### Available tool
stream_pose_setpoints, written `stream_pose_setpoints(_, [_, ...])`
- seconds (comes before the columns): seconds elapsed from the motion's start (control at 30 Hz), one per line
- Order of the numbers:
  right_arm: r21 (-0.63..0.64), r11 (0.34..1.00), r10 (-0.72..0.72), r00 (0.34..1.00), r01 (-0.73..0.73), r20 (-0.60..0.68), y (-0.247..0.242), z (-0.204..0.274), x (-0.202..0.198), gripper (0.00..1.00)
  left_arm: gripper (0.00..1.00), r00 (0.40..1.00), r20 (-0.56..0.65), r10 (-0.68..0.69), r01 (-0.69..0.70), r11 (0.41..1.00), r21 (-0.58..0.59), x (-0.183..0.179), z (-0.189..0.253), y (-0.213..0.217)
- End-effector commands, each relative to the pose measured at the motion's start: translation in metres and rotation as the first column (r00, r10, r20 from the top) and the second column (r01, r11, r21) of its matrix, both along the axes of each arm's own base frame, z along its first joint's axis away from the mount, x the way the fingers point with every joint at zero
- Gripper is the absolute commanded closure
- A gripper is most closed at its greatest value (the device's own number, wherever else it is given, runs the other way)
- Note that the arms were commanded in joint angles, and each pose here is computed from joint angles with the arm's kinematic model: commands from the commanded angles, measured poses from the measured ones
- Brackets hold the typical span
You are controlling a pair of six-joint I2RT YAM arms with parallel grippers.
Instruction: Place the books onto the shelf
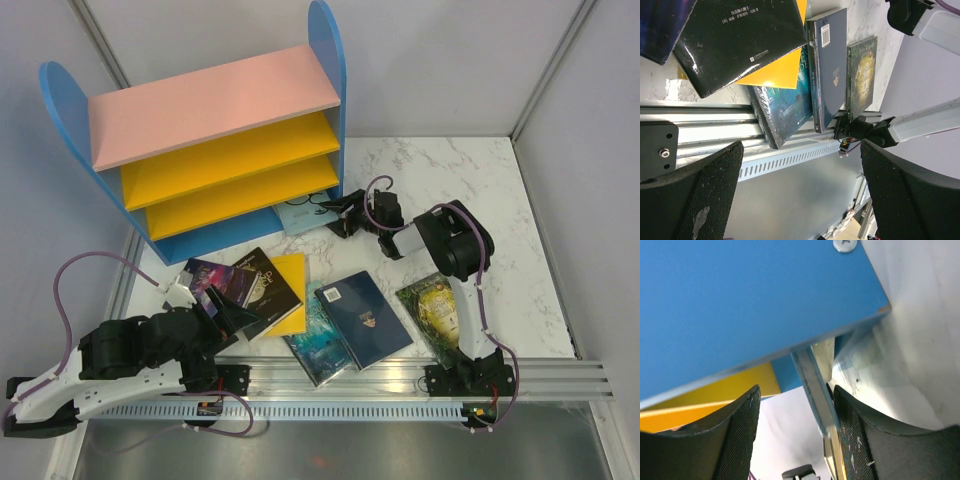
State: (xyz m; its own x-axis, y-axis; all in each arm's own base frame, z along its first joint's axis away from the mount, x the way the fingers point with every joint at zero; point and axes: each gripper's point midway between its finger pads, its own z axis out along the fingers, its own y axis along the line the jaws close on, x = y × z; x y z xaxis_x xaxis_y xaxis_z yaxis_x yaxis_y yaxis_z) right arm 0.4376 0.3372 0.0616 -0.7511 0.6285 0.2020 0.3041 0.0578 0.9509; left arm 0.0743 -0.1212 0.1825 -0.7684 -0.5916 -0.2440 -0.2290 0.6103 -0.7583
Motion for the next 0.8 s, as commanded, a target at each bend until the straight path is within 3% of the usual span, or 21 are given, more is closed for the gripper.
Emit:
stream_pose_setpoints(0.0, [0.017, 0.999, 0.048, 0.997, -0.049, 0.057, -0.002, 0.026, -0.011, 0.36, 0.01, 0.998, 0.007, 0.066, -0.066, 0.998, -0.009, 0.008, -0.001, 0.005])
stream_pose_setpoints(0.17, [0.034, 0.998, 0.047, 0.998, -0.048, 0.04, -0.008, 0.026, -0.022, 0.39, 0.01, 0.998, 0.004, 0.07, -0.07, 0.998, -0.005, 0.009, -0.003, 0.005])
stream_pose_setpoints(0.23, [0.038, 0.998, 0.047, 0.998, -0.049, 0.042, -0.01, 0.029, -0.025, 0.54, 0.02, 0.998, -0.001, 0.069, -0.069, 0.998, -0.002, 0.008, -0.004, 0.004])
stream_pose_setpoints(0.27, [0.041, 0.998, 0.05, 0.998, -0.052, 0.042, -0.01, 0.03, -0.027, 0.67, 0.02, 0.998, -0.003, 0.069, -0.069, 0.998, -0.002, 0.008, -0.005, 0.004])
stream_pose_setpoints(0.37, [0.049, 0.998, 0.048, 0.998, -0.051, 0.047, -0.01, 0.035, -0.028, 0.83, 0.03, 0.997, -0.011, 0.072, -0.072, 0.997, 0.003, 0.008, -0.008, 0.003])
stream_pose_setpoints(0.77, [0.057, 0.998, 0.008, 1.0, -0.008, 0.011, -0.007, 0.017, -0.01, 0.94, 0.04, 0.998, -0.03, 0.053, -0.052, 0.999, 0.008, 0.005, -0.006, -0.002])
